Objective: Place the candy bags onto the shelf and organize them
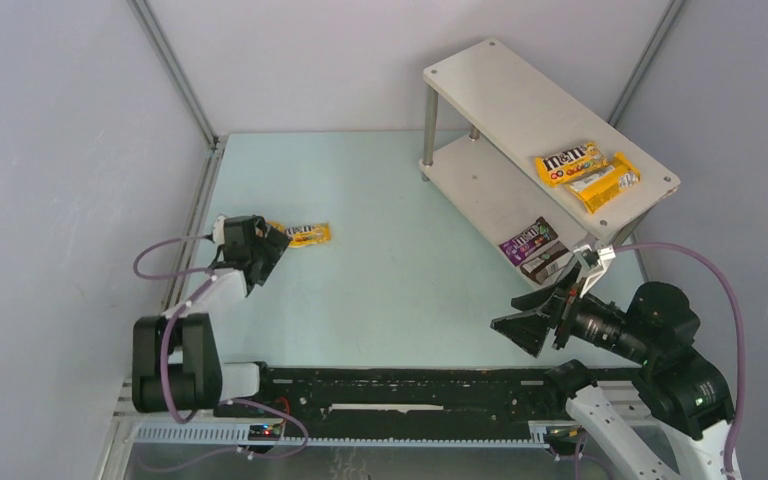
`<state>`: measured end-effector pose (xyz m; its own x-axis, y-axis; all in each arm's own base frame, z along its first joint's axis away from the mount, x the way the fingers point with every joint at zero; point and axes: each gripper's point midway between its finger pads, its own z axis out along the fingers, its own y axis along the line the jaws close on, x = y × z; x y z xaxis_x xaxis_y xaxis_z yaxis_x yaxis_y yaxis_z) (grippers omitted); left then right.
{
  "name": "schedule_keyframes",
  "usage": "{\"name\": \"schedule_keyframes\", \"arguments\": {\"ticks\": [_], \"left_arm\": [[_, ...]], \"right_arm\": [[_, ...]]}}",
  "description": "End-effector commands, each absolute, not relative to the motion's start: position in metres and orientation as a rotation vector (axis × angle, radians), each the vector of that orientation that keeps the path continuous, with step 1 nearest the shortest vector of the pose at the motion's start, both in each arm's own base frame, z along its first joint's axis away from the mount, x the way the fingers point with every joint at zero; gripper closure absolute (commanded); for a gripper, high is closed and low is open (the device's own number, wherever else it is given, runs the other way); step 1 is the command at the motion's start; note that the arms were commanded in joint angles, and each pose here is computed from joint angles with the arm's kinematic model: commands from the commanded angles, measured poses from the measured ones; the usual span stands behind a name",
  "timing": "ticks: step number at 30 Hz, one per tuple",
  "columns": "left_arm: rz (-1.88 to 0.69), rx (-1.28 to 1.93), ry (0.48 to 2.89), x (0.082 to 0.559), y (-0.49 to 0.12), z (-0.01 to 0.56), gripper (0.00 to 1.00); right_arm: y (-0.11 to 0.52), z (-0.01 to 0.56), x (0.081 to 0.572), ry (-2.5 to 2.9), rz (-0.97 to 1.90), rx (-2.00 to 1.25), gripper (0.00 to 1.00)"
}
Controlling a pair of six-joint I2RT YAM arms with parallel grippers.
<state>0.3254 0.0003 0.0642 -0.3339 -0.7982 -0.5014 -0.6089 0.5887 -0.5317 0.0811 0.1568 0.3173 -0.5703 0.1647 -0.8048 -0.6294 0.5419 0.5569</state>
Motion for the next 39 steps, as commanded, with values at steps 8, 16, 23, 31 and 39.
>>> {"name": "schedule_keyframes", "arguments": {"ticks": [8,16,23,31,39], "left_arm": [[-0.42,-1.176,2.021,0.382,-0.003,0.062,0.26],[-0.548,-1.125,2.092,0.396,-0.018,0.052,0.37],[-0.622,-1.151,2.083,0.401,-0.018,0.045,0.55],[-0.718,-1.111,2.058,0.404,-0.026,0.06,0.8],[-0.866,-1.008,1.948,0.397,-0.043,0.106,0.94]], "right_arm": [[0.162,0.33,0.075,1.841,1.181,-0.407,0.04],[0.164,0.335,0.076,1.823,1.203,-0.399,0.04],[0.164,0.34,0.073,1.811,1.223,-0.383,0.04],[0.162,0.34,0.076,1.822,1.218,-0.336,0.04],[0.159,0.349,0.069,1.771,1.228,-0.335,0.04]]}}
